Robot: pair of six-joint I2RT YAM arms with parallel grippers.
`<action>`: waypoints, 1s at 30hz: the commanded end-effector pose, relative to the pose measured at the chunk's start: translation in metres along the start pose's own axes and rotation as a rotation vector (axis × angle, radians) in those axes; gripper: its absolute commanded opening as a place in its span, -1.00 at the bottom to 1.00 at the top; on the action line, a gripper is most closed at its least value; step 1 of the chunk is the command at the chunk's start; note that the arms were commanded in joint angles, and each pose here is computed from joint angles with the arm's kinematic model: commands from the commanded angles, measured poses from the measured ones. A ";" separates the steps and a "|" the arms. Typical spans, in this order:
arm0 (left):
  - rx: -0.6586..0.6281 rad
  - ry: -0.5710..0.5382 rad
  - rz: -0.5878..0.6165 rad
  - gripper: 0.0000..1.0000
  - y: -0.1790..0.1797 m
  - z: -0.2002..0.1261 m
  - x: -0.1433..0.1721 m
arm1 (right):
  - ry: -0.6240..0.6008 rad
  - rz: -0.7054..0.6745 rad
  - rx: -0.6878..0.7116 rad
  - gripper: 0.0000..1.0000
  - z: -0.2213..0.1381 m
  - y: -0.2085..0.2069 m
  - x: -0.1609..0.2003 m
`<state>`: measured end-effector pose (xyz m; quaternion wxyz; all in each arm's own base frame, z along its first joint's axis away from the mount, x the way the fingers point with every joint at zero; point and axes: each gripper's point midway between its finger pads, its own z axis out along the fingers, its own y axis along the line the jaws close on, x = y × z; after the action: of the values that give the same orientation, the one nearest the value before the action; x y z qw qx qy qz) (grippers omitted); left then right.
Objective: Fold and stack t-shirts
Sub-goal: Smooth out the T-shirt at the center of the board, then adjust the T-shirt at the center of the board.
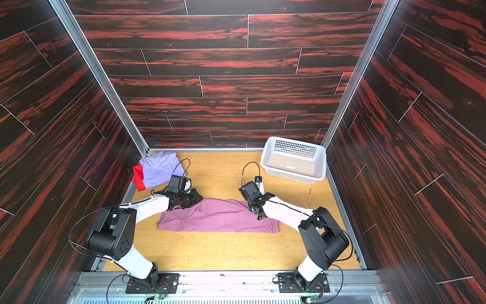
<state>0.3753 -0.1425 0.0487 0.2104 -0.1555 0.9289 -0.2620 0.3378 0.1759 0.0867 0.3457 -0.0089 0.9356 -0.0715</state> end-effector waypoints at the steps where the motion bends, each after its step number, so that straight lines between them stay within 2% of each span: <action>1: 0.018 -0.055 0.041 1.00 -0.008 -0.005 -0.013 | -0.007 -0.008 -0.007 0.05 0.002 0.007 -0.005; 4: 0.056 -0.128 0.070 1.00 -0.019 -0.022 -0.022 | -0.007 -0.013 -0.017 0.05 0.002 0.010 -0.007; 8: 0.049 -0.288 0.109 1.00 -0.024 -0.068 -0.035 | -0.012 -0.019 -0.019 0.05 0.002 0.012 -0.011; 11: -0.050 -0.367 0.099 1.00 -0.004 -0.097 -0.031 | -0.015 -0.023 -0.023 0.05 0.002 0.013 -0.012; 15: -0.190 -0.454 0.042 1.00 0.036 -0.116 -0.021 | -0.011 -0.028 -0.044 0.05 0.004 0.018 -0.011; 19: -0.383 -0.425 -0.075 1.00 0.081 -0.117 -0.008 | -0.004 -0.034 -0.064 0.05 0.005 0.023 -0.010; 22: -0.450 -0.385 -0.145 1.00 0.099 -0.108 -0.004 | -0.001 -0.034 -0.088 0.04 0.004 0.027 -0.010; 30: -0.465 -0.361 -0.217 1.00 0.113 -0.085 -0.026 | 0.010 -0.024 -0.100 0.02 0.001 0.023 -0.001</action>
<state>0.3206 -0.0112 0.0496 0.2883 -0.3222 0.9012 -0.0289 0.3450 0.1971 0.0836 0.3409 -0.0341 0.9388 -0.0366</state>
